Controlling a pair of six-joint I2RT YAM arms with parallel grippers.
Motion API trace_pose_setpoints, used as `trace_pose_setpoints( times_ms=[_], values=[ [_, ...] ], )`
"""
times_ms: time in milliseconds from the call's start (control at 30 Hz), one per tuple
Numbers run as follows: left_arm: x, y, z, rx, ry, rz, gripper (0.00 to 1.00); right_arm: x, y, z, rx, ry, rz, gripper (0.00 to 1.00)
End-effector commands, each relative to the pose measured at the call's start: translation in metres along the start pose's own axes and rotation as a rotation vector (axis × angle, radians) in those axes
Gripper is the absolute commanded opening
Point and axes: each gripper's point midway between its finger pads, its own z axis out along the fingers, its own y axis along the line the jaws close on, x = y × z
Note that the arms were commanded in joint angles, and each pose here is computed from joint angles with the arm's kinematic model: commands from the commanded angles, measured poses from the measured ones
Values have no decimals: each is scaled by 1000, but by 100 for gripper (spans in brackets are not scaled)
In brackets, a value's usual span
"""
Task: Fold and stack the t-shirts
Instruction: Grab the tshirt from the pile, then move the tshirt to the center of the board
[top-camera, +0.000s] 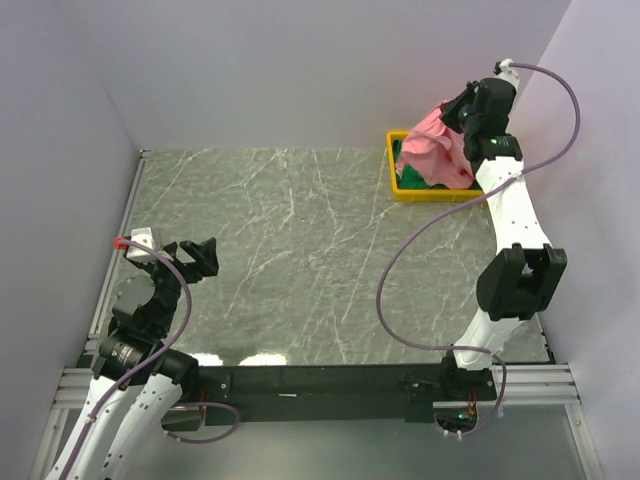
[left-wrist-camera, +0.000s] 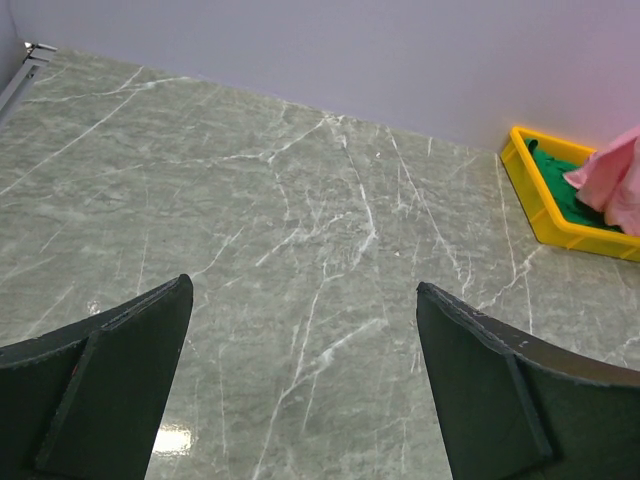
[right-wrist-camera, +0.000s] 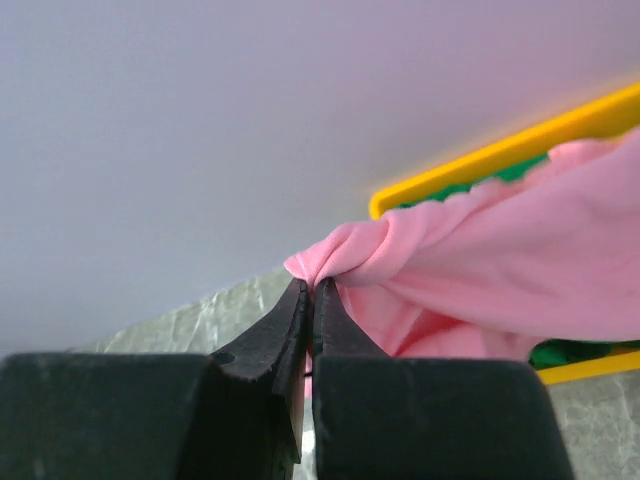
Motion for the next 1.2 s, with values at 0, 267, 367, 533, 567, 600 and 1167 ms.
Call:
trace_pose_setpoints(
  times_ms=[0, 267, 367, 533, 567, 600, 1167],
  values=[
    [-7, -6, -2, 35, -27, -4, 99, -11, 42, -34, -66, -53, -100, 0],
    [-8, -8, -5, 47, -29, -9, 99, -7, 144, -104, -320, -63, -158, 0],
    [-6, -8, -5, 48, -23, -11, 99, -7, 182, -128, -439, -85, -125, 0],
    [-6, -6, -5, 38, -22, -10, 99, -10, 245, -160, -641, -99, -54, 0],
    [-5, -6, -4, 34, -20, -10, 99, -5, 264, -168, -702, -92, -34, 0],
    [-5, -5, -5, 29, -19, -11, 100, -7, 276, -177, -753, -93, -30, 0],
    [11, -18, 4, 89, 55, -3, 99, 146, 114, -198, -395, 87, -44, 4]
  ],
)
